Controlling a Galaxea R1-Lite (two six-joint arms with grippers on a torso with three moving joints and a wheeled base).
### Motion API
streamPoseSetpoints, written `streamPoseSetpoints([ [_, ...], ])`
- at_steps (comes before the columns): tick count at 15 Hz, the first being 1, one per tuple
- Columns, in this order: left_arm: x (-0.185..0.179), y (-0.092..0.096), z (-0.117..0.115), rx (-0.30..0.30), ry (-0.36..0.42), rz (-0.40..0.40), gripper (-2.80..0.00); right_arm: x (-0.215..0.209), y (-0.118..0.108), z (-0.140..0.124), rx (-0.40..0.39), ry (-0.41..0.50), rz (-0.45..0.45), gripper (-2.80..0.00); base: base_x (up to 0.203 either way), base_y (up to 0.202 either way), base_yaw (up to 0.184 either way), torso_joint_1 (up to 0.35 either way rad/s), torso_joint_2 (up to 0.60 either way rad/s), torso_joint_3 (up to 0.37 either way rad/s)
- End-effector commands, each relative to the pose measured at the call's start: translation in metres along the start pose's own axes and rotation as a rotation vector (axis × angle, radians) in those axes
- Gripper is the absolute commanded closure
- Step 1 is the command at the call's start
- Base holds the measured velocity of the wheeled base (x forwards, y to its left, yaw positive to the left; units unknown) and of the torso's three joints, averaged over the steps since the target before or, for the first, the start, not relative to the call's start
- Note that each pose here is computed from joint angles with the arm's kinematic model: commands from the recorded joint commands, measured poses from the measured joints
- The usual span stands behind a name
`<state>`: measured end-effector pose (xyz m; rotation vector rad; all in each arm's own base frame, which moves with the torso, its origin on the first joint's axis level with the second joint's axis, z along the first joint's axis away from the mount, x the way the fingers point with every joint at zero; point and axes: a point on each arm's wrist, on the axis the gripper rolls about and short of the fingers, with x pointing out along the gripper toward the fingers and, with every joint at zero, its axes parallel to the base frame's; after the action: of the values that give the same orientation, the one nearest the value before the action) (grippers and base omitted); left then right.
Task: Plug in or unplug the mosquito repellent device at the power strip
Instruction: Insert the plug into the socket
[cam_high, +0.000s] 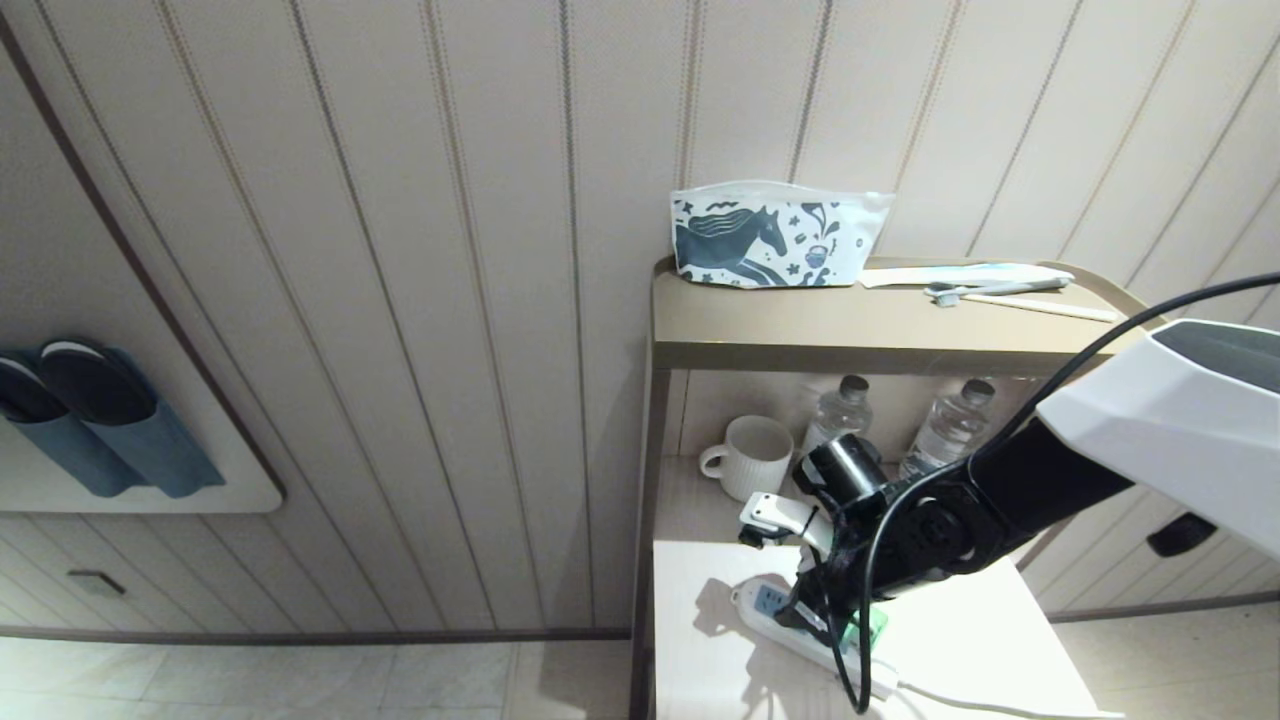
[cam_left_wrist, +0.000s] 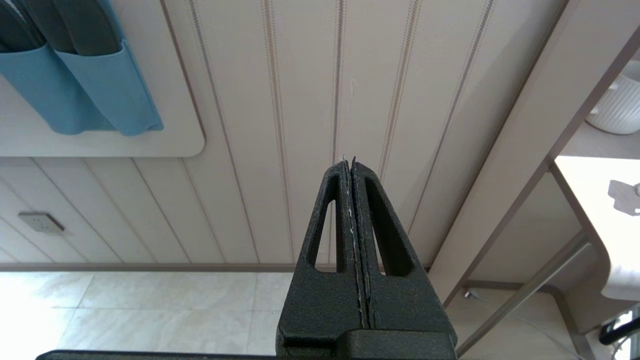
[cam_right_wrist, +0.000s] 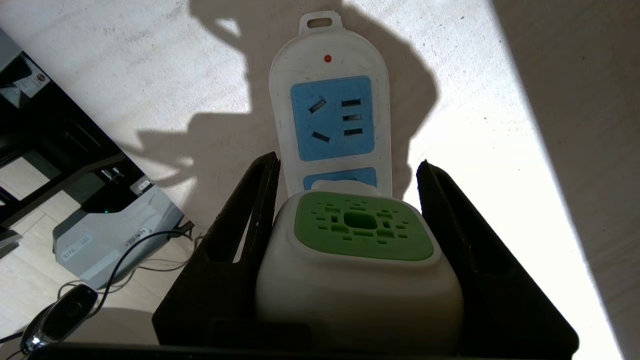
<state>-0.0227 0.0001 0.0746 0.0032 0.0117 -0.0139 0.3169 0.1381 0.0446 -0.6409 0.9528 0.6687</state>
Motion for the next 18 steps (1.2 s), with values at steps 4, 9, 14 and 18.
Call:
streamPoseSetpoints([
  [4,0.0,0.0,0.0,0.0,0.002,-0.001,0.0,-0.001,-0.001,-0.004,0.008,0.008,0.003,0.0,0.0,0.0,0.0,0.0,0.0,0.0],
  [9,0.0,0.0,0.001,0.0,-0.001,0.0,0.0,0.001,0.0,-0.007,0.016,0.017,0.008,0.0,0.0,0.0,0.0,0.0,0.0,0.0],
  [14,0.0,0.0,0.0,0.0,0.002,0.0,0.0,0.002,0.003,-0.013,0.022,0.037,0.017,0.0,0.0,0.0,0.0,0.0,0.0,0.0],
  [18,0.0,0.0,0.0,0.0,0.002,-0.001,0.0,0.007,0.005,-0.02,0.022,0.026,0.007,0.0,0.0,0.0,0.0,0.0,0.0,0.0],
])
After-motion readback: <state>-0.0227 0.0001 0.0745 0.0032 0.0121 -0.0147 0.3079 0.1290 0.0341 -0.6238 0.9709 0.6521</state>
